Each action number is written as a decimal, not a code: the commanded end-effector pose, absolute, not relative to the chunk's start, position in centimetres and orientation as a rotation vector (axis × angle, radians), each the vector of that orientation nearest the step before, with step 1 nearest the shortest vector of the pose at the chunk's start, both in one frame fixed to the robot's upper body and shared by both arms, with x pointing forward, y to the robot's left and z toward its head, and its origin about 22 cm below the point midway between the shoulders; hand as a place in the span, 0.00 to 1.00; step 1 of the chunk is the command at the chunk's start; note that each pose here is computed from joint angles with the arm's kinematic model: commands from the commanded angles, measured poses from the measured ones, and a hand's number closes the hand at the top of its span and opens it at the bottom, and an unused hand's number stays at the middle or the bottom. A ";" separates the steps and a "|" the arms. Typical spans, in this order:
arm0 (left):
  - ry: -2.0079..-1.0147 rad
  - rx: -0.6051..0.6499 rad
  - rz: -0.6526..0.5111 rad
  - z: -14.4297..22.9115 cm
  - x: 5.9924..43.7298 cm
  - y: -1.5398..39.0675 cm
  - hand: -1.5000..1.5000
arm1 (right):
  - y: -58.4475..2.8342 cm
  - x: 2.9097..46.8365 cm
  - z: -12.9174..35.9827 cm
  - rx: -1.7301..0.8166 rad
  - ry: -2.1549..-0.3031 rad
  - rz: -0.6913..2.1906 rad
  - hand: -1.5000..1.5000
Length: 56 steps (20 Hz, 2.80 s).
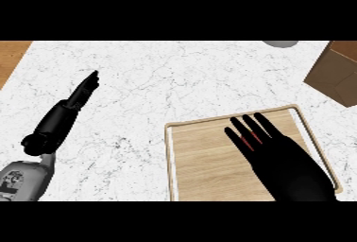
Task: Pick the bell pepper from the tray and place it in the cardboard box
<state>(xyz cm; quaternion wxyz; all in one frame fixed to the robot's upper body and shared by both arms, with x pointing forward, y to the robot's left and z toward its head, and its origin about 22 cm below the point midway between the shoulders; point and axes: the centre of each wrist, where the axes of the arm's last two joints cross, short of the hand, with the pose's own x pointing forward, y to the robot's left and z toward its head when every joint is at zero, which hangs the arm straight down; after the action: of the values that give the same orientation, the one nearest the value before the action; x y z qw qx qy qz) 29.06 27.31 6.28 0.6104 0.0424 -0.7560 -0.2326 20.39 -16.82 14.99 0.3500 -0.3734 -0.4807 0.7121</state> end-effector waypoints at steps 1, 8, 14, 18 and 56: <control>-1.753 0.088 -0.545 5.3 28.4 25.6 0.50 | -16.9 21.7 12.3 -1.020 -1.209 1.855 0.00; -1.750 0.108 -0.526 5.8 29.4 27.3 0.50 | -16.7 23.2 12.7 -1.042 -1.164 1.826 0.00; -1.757 0.089 -0.530 6.6 28.0 27.3 0.50 | -18.7 24.3 9.3 -0.973 -1.197 1.864 0.00; -1.736 0.084 -0.535 4.8 29.7 27.8 0.50 | -15.4 25.0 10.1 -0.967 -1.163 1.868 0.00; -1.742 0.077 -0.544 7.7 29.2 26.4 0.50 | -20.6 35.6 8.9 -0.680 -1.683 1.491 1.00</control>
<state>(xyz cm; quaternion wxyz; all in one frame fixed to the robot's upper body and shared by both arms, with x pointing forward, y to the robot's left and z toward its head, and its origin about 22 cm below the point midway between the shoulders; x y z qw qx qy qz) 29.40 26.58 6.72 0.6070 0.0373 -0.7586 -0.2339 33.20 -20.01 7.99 0.3655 -0.2926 -0.6247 0.6249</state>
